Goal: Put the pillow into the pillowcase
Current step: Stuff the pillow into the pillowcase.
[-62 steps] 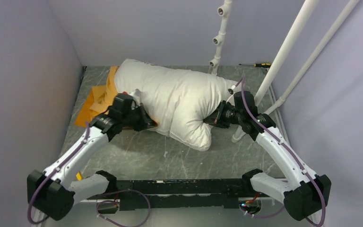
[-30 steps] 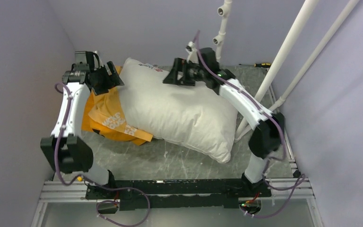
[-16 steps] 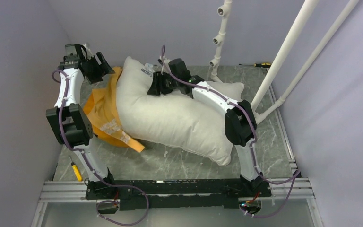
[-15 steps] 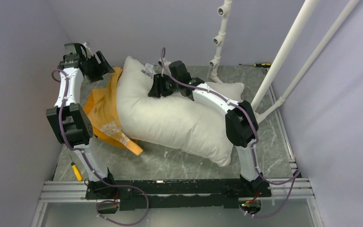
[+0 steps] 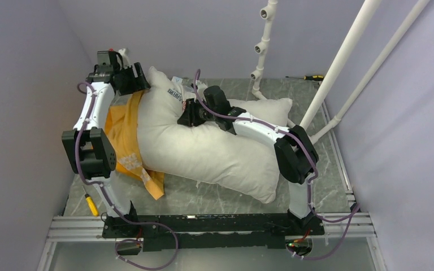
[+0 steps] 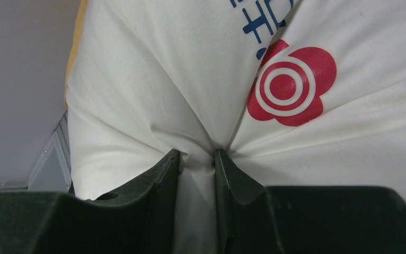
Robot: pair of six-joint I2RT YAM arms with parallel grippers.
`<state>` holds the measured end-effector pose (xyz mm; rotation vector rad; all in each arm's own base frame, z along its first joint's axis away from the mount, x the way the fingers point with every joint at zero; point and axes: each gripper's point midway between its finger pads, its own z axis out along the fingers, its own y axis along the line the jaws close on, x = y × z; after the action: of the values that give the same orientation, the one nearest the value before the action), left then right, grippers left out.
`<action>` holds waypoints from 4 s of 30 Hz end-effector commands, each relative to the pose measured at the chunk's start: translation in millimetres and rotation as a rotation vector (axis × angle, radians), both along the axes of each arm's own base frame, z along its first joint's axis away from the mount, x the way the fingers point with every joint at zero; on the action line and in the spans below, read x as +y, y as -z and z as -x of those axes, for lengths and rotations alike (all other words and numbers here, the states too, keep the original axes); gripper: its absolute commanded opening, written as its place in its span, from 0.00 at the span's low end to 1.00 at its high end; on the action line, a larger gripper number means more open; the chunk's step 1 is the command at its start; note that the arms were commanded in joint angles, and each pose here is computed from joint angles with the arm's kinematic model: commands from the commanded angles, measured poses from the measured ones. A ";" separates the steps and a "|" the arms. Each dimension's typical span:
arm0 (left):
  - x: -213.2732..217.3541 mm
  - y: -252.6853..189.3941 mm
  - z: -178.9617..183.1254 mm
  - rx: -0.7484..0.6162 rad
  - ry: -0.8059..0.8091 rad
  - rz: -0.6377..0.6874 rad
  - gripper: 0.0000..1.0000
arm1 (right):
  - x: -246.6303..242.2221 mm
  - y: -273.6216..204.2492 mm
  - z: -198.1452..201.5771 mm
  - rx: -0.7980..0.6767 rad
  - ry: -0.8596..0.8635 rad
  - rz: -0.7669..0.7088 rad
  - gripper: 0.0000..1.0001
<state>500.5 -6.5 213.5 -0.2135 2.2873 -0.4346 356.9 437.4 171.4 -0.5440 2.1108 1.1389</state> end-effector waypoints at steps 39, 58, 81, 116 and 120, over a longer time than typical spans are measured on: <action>36.4 -32.3 -21.9 -0.098 -0.153 -0.485 0.60 | -15.1 111.8 91.7 0.392 -0.127 0.231 0.32; 34.3 -37.3 -17.9 -0.123 -0.073 -0.204 0.00 | -10.1 65.1 80.1 0.303 -0.119 0.187 0.48; 0.1 -87.1 27.8 -0.207 -0.029 -0.034 0.00 | -1.6 -135.7 -52.0 -0.288 0.120 -0.199 1.00; 3.1 -90.0 41.1 -0.200 -0.054 -0.005 0.00 | 94.3 -82.4 -30.7 -0.012 -0.267 -0.344 0.00; 3.9 -107.2 47.6 -0.244 -0.067 0.010 0.00 | 76.1 -90.6 6.8 -0.011 -0.308 -0.316 0.00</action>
<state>463.0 0.1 268.9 -0.2541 2.1734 -0.3879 447.2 500.2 215.5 -0.4663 1.8869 1.3930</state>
